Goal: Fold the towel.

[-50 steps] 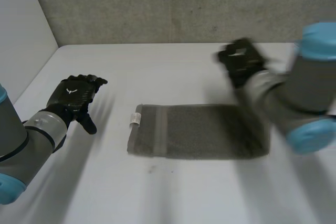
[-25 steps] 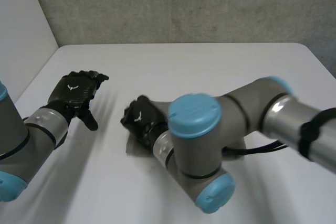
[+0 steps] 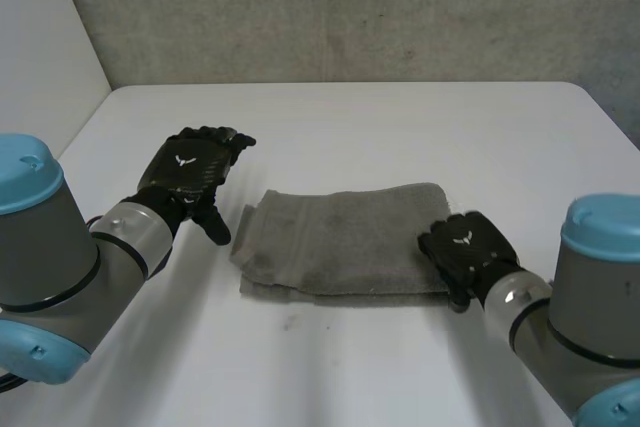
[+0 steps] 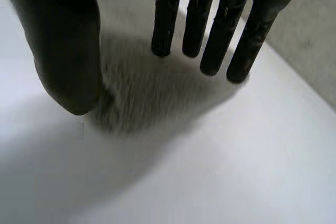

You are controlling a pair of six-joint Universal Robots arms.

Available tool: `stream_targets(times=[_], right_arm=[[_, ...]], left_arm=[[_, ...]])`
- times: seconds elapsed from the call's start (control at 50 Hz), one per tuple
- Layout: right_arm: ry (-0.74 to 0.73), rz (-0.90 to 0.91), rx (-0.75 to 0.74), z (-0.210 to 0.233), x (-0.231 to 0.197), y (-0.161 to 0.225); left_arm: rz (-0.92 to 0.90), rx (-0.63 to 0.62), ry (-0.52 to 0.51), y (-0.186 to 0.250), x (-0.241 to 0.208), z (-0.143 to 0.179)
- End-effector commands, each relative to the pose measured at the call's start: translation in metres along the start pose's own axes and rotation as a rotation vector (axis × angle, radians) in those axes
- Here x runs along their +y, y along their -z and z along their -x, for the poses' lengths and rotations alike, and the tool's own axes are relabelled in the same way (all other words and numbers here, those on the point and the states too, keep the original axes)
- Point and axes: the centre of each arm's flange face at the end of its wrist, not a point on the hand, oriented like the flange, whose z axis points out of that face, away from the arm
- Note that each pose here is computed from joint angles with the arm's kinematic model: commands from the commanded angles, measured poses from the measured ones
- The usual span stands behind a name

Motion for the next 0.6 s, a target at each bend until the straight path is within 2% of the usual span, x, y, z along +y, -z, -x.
stream_targets(times=[0.02, 0.08, 0.16, 0.24, 0.28, 0.34, 0.38, 0.4, 0.44, 0.5, 0.54, 0.6], right_arm=[[0.002, 0.025, 0.026, -0.003, 0.020, -0.015], [0.001, 0.001, 0.059, -0.012, 0.013, -0.020], [0.011, -0.108, 0.110, -0.027, -0.022, -0.026], [0.036, -0.197, 0.100, -0.022, -0.054, -0.027], [0.087, -0.325, 0.005, 0.016, -0.093, -0.024], [0.109, -0.363, -0.042, 0.037, -0.105, -0.026], [0.143, -0.421, -0.114, 0.070, -0.124, -0.031], [0.143, -0.421, -0.114, 0.070, -0.124, -0.031], [0.196, -0.437, -0.225, 0.105, -0.126, -0.036], [0.224, -0.431, -0.309, 0.126, -0.120, -0.039], [0.256, -0.415, -0.447, 0.159, -0.108, -0.041], [0.255, -0.383, -0.501, 0.172, -0.101, -0.045]], left_arm=[[-0.001, -0.003, 0.000, 0.001, 0.000, 0.001], [0.001, -0.004, 0.001, 0.002, 0.000, 0.001], [0.006, -0.005, 0.001, 0.004, 0.000, 0.001], [0.005, -0.007, 0.003, 0.004, 0.000, 0.002], [0.004, -0.010, 0.003, 0.004, -0.001, 0.003], [-0.002, -0.016, 0.003, 0.004, -0.003, 0.005], [-0.023, -0.033, 0.001, 0.006, -0.010, 0.009], [-0.023, -0.033, 0.001, 0.006, -0.010, 0.009], [-0.039, -0.070, 0.012, 0.008, -0.016, 0.017], [-0.045, -0.100, 0.022, 0.008, -0.018, 0.023], [-0.063, -0.170, 0.059, 0.009, -0.024, 0.039], [-0.085, -0.212, 0.110, 0.009, -0.029, 0.050]])
